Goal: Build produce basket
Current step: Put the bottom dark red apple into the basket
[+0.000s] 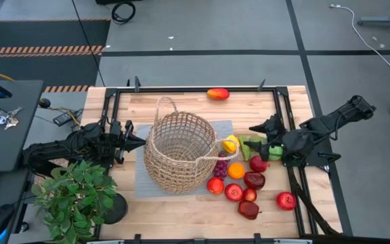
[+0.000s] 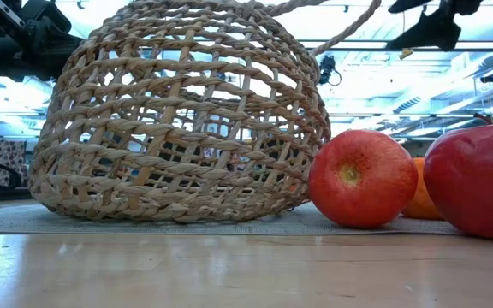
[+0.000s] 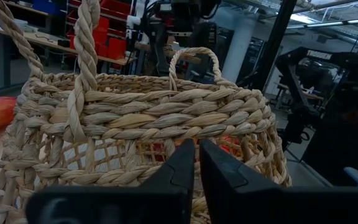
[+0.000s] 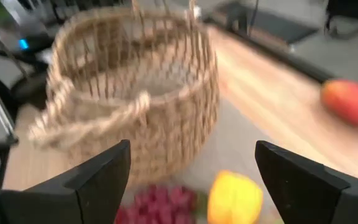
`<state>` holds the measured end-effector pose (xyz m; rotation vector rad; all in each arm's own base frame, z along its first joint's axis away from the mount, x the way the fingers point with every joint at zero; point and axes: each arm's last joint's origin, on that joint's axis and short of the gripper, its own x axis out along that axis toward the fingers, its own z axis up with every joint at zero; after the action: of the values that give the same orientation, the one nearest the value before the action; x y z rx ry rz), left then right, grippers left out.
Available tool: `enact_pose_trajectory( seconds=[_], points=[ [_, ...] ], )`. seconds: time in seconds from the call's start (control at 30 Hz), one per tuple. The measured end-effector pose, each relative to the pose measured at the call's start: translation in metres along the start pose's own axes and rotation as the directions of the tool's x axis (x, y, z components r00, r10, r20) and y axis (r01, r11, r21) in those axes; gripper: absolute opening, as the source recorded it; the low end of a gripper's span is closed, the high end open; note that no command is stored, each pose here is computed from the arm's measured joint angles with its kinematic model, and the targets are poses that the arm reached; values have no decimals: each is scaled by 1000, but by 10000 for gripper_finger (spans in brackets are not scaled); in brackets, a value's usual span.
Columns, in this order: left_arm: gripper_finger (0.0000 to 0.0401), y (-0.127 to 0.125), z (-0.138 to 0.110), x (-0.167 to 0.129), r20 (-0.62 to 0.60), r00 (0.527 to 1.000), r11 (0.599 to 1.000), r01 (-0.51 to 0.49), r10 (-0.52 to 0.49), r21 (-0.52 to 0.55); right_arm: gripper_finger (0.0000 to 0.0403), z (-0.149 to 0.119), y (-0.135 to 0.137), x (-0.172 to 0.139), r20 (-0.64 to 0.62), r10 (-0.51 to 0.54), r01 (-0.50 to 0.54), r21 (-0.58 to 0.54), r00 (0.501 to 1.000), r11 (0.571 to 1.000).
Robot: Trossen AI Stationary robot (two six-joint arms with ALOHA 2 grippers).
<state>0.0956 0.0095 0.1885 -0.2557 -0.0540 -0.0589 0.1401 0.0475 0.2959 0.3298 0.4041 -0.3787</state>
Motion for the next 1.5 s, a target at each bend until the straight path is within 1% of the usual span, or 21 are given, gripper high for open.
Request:
enact_pose_trajectory(
  seconds=[0.1, 0.2, 0.4, 0.67, 0.87, 0.97, 1.07, 1.23, 1.37, 1.5],
  points=[
    [28, 0, 0, 0, 0, 1000, 1000, 0, 0, 0, 348, -1, 5, 4, -109, -9, 11, 18, 994, 1000],
    [32, 0, 0, 0, 0, 1000, 1000, 0, 0, 0, 348, -4, 12, 9, -217, -8, 18, 45, 976, 999],
    [35, 0, 0, 0, 0, 1000, 1000, 0, 0, 0, 348, -11, 25, 22, -408, -36, 71, 71, 912, 995],
    [29, 0, 0, 0, 0, 1000, 1000, 0, 0, 0, 347, -20, 54, 34, -600, -101, 150, 32, 793, 988],
    [36, 0, 0, 0, 0, 1000, 1000, 0, 0, 0, 347, -25, 82, 32, -713, -163, 210, -22, 682, 977],
    [33, 0, 0, 0, 0, 1000, 1000, 0, 0, 0, 347, -27, 96, 27, -747, -190, 232, -49, 637, 971],
    [29, 0, 0, 0, -1, 1000, 1000, 0, 0, 0, 347, -30, 111, 24, -768, -168, 218, -39, 618, 975],
    [30, 0, 0, 0, 0, 1000, 1000, 0, 0, 0, 347, -37, 135, 20, -760, -145, 206, -15, 634, 979],
    [35, 0, 0, 0, 0, 1000, 1000, 0, 0, 0, 347, -49, 154, 27, -753, -120, 181, -1, 647, 984],
    [34, 0, 0, 0, 0, 1000, 1000, 0, 0, 0, 347, -60, 174, 38, -759, -126, 166, -23, 639, 986]
  ],
)
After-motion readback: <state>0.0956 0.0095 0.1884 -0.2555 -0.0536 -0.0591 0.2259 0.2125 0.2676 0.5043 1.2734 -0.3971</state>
